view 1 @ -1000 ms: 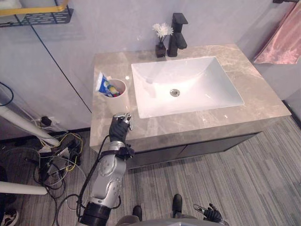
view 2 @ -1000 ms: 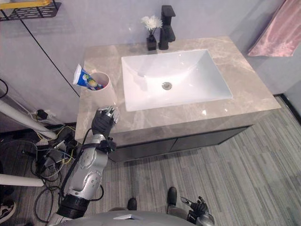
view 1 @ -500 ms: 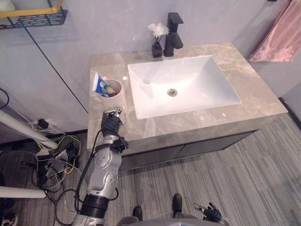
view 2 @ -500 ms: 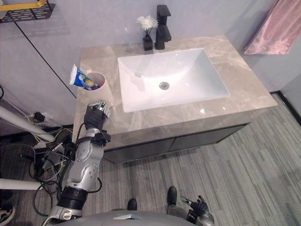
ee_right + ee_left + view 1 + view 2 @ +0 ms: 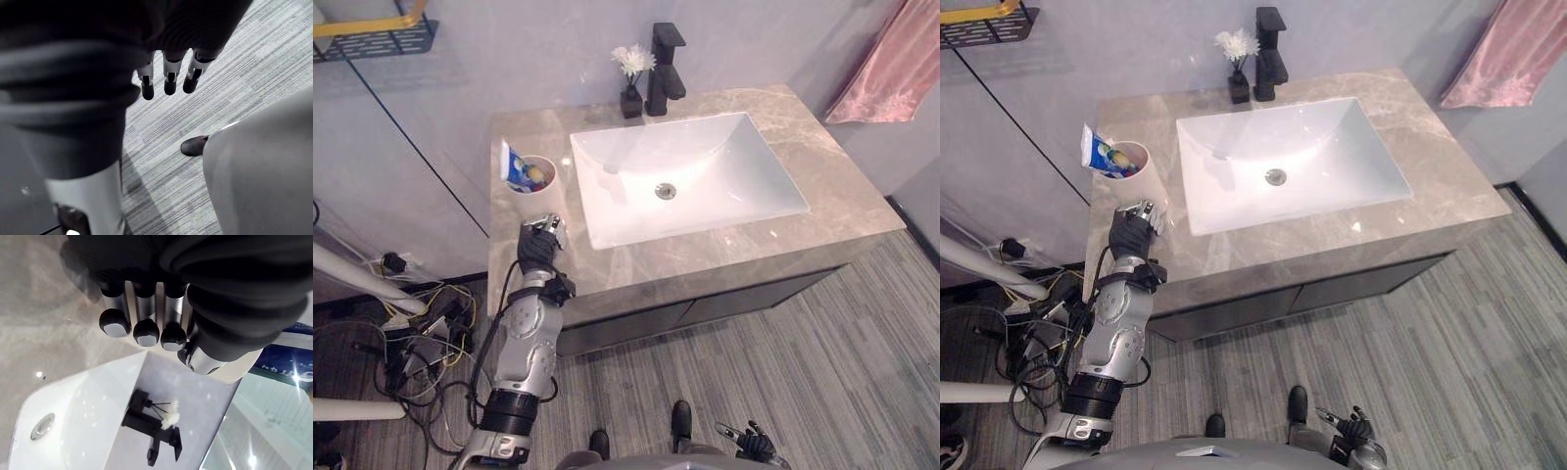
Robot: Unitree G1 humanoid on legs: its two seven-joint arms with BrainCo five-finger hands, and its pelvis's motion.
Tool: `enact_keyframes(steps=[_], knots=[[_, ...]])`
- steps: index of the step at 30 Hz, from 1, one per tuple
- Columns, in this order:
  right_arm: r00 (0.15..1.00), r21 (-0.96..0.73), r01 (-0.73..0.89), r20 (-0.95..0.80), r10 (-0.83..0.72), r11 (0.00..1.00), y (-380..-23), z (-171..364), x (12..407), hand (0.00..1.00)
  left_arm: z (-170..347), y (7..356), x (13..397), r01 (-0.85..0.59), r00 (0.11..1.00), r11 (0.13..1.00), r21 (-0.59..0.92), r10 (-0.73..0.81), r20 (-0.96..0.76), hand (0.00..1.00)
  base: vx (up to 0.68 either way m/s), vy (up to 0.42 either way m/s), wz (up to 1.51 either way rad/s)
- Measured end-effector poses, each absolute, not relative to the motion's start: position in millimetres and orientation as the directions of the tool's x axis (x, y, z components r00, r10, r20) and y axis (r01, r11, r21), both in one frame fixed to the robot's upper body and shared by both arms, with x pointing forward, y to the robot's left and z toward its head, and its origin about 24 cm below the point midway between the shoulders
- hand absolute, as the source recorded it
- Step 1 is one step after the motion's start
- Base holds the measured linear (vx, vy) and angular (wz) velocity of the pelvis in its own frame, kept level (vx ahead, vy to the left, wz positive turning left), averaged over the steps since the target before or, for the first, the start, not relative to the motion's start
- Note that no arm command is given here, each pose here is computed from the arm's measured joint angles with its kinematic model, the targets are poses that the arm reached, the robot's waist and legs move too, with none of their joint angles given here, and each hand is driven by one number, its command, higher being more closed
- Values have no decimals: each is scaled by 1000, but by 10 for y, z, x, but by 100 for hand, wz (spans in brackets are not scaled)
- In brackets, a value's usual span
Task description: Organize washtable
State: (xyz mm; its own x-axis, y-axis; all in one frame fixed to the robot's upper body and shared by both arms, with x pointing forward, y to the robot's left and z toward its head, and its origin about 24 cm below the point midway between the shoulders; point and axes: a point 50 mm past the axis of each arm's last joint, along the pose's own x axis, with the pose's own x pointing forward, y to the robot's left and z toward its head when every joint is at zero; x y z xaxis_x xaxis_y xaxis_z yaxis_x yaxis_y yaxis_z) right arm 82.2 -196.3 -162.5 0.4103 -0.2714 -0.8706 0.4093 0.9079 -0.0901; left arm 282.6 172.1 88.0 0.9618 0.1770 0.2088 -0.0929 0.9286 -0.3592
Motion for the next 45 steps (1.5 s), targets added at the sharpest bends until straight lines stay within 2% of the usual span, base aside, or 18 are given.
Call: enact_keyframes(steps=[15,28,39,45], knots=[[425,-73,408,-867,-260,910,-1949,-1613,854,0,1049,1885,3131,-152,946,935,-321,232,226,100,4,2,-6],[441,-58,418,-859,-258,907,-1975,-1595,886,0,1361,2386,3362,-289,899,922,-258,354,257,100,15,2,-19],[470,-44,416,-845,-256,908,-1997,-1568,936,0,1891,2887,3592,-424,834,891,-165,455,312,100,-18,16,-28],[443,-53,436,-856,-265,899,-2017,-1589,828,0,1989,3024,3565,-461,808,871,-170,491,325,100,-64,4,-22]])
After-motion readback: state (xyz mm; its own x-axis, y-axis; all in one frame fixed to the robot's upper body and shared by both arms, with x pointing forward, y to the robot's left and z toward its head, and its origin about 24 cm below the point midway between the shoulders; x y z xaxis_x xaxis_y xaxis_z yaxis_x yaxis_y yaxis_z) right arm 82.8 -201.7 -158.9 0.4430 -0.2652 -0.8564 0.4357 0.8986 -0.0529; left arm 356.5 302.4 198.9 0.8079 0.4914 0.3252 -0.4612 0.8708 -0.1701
